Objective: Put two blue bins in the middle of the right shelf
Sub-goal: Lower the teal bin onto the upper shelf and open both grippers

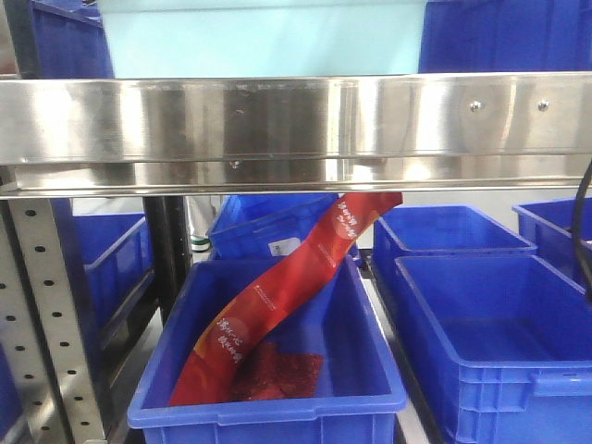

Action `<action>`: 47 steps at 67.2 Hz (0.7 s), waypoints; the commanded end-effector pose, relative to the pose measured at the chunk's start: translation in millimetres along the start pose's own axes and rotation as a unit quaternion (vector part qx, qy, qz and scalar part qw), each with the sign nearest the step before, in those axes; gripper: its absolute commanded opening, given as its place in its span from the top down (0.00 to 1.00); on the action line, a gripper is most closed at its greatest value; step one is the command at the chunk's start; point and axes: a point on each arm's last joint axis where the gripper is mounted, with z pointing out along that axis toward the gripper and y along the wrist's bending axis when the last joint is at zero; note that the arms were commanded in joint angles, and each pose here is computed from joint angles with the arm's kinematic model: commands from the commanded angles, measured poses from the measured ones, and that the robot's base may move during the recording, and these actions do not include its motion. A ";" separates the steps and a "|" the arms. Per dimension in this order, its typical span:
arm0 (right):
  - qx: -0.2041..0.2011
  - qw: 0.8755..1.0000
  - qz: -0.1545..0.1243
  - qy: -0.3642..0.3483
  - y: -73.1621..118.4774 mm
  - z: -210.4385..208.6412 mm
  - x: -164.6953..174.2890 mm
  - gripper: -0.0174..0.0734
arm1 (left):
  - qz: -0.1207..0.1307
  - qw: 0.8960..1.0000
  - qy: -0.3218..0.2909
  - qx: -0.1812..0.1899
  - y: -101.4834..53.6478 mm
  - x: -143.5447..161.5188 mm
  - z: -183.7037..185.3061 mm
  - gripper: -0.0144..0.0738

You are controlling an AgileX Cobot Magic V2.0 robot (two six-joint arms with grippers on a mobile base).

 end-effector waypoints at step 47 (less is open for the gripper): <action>-0.145 0.984 -0.064 -0.086 -3.5 -93.5 14.4 0.99 | 0.022 0.991 -0.106 0.074 9.2 16.0 -125.7 0.96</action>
